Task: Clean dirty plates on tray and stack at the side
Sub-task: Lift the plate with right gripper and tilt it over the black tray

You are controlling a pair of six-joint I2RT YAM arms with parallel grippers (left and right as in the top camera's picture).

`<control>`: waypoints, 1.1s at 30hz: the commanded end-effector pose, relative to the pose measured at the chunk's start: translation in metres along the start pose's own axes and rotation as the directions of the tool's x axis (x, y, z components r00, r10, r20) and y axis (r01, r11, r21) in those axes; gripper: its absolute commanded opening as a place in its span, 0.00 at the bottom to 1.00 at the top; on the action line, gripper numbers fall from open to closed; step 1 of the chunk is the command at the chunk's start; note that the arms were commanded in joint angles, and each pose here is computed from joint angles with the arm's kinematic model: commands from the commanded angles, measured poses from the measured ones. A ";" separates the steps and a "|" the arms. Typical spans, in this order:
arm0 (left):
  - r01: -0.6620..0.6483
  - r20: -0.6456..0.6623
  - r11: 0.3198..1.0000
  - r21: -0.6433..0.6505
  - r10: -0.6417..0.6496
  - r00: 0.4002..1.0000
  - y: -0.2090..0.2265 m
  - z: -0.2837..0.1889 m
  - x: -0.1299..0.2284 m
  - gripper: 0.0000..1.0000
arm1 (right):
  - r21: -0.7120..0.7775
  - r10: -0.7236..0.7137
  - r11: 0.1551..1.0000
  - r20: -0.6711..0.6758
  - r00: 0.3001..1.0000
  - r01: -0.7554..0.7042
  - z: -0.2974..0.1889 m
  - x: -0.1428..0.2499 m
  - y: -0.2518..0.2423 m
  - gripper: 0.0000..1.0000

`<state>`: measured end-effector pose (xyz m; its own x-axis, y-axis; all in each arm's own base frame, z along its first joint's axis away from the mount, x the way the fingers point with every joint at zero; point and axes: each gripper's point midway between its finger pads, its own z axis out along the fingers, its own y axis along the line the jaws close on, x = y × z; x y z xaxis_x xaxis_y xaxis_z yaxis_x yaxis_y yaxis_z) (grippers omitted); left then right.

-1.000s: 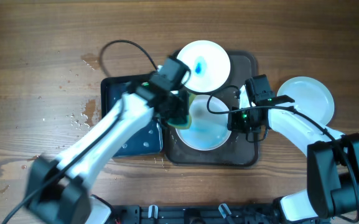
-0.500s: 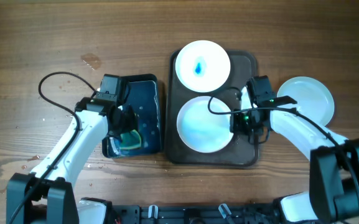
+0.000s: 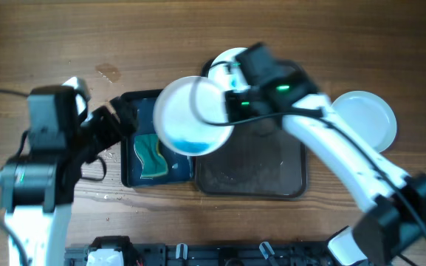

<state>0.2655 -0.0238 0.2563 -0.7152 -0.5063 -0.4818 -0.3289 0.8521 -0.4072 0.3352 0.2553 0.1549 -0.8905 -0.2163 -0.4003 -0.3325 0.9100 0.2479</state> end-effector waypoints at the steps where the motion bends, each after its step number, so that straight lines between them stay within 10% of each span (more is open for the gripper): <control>1: 0.009 0.099 1.000 0.019 -0.011 0.995 0.002 -0.032 -0.004 1.00 | 0.165 -0.075 0.985 0.176 0.982 0.046 -0.003 -0.029 0.019 0.04; 10: 0.009 0.158 1.000 -0.022 -0.006 0.987 0.012 -0.045 -0.006 1.00 | 0.663 -0.426 0.749 0.485 0.764 -0.004 -0.080 -0.027 0.076 0.05; 33: 0.009 0.158 1.000 -0.021 -0.006 0.987 0.012 -0.045 -0.006 1.00 | 0.837 -0.704 0.540 0.396 0.590 0.083 -0.128 -0.006 0.135 0.04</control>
<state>0.2378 -0.0080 0.2823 -0.6295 -0.5161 -0.5808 -0.3407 0.8552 -0.3906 0.2576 0.3356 0.2831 -0.1884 -0.6175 -0.7637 -0.0215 0.7800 -0.6254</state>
